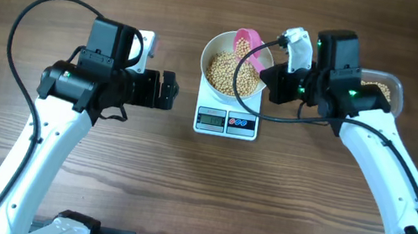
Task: Scoop item into bowl and weigh 150g on scale
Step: 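Tilt the pink scoop further over the bowl to trickle soybeans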
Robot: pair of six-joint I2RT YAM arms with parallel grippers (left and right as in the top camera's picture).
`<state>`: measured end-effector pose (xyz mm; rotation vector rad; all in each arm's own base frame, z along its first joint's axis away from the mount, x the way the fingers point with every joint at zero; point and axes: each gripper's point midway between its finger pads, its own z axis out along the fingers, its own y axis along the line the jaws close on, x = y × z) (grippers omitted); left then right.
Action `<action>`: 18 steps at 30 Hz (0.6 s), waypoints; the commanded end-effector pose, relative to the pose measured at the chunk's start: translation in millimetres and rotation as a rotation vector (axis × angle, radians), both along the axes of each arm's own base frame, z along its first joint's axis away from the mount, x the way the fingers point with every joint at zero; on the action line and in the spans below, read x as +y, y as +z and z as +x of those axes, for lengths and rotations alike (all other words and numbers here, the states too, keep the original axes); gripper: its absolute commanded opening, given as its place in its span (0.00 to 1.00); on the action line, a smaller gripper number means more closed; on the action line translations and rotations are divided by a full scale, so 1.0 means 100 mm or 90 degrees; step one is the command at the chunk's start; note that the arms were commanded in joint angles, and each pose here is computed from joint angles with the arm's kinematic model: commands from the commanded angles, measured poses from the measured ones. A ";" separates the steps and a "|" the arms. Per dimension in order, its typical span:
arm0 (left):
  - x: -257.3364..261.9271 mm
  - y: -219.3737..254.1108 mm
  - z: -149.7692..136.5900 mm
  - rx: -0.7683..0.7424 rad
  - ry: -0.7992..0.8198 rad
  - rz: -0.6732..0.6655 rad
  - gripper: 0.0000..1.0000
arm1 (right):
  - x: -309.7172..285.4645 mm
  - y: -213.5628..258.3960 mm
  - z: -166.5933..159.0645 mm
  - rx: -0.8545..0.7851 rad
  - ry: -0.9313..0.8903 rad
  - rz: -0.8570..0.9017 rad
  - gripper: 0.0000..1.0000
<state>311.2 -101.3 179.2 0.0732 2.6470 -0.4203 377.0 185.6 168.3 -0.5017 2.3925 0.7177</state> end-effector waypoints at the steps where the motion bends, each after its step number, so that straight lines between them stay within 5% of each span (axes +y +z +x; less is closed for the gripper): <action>1: 0.02 0.07 0.04 -0.011 0.007 -0.002 1.00 | -0.05 0.25 0.06 -0.018 -0.015 0.041 0.04; 18: 0.02 0.07 0.04 -0.011 0.007 -0.002 1.00 | -0.13 0.36 0.11 -0.005 -0.026 0.104 0.04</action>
